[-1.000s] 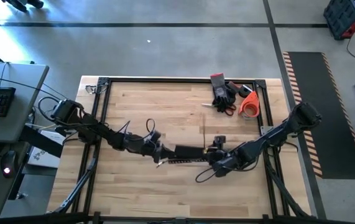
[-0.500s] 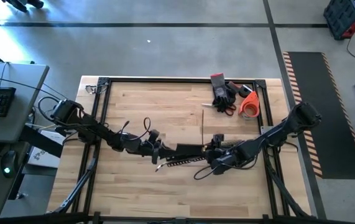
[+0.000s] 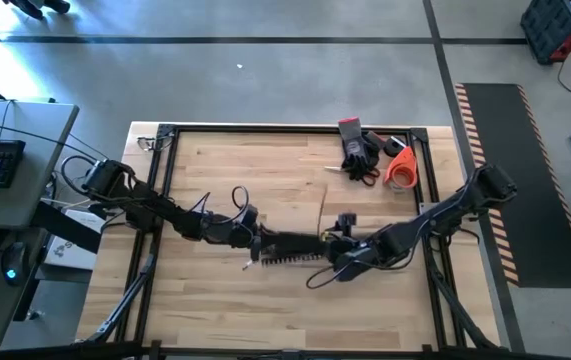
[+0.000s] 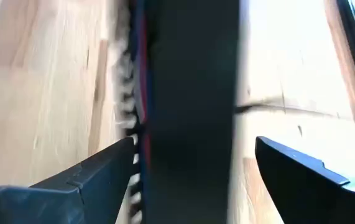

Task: Ziptie cables
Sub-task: Close the black cable duct with the black cable duct cover

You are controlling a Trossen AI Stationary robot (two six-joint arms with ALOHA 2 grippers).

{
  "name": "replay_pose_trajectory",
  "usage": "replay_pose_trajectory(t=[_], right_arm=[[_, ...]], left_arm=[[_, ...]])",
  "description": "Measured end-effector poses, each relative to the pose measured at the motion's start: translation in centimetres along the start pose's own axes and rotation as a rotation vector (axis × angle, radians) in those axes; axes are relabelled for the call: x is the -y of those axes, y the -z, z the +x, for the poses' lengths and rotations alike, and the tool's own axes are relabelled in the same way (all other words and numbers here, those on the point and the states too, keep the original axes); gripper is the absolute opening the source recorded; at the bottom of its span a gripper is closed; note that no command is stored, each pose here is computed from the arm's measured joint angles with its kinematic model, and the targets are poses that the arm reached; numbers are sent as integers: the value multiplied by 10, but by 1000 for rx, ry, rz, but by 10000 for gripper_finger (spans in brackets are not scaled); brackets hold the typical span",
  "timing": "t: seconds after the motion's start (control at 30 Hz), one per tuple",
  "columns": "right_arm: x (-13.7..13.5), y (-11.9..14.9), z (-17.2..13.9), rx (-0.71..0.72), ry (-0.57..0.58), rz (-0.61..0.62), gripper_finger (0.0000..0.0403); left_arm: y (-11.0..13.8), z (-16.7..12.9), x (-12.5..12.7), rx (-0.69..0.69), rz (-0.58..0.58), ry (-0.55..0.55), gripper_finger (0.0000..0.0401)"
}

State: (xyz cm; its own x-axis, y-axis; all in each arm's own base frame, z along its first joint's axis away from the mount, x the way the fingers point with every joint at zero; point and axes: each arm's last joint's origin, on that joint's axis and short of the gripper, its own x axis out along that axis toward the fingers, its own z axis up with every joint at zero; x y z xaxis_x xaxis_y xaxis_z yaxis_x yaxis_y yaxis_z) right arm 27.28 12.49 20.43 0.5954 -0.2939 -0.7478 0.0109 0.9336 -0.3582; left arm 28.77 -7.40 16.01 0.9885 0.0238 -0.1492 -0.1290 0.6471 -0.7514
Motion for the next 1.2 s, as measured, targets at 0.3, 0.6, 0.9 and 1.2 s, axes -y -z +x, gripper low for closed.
replay_pose_trajectory(t=[0.3,0.6,0.9,1.2], right_arm=[[2,20,24,51,-11,78,318],[-1,19,23,80,-7,69,318],[3,21,25,60,37,37,236],[12,17,23,7,23,22,194]], left_arm=[[0,0,0,0,24,2,0],[-4,1,-3,25,13,-21,0],[-11,2,-1,40,-14,34,0],[-26,-1,2,9,80,100,44]])
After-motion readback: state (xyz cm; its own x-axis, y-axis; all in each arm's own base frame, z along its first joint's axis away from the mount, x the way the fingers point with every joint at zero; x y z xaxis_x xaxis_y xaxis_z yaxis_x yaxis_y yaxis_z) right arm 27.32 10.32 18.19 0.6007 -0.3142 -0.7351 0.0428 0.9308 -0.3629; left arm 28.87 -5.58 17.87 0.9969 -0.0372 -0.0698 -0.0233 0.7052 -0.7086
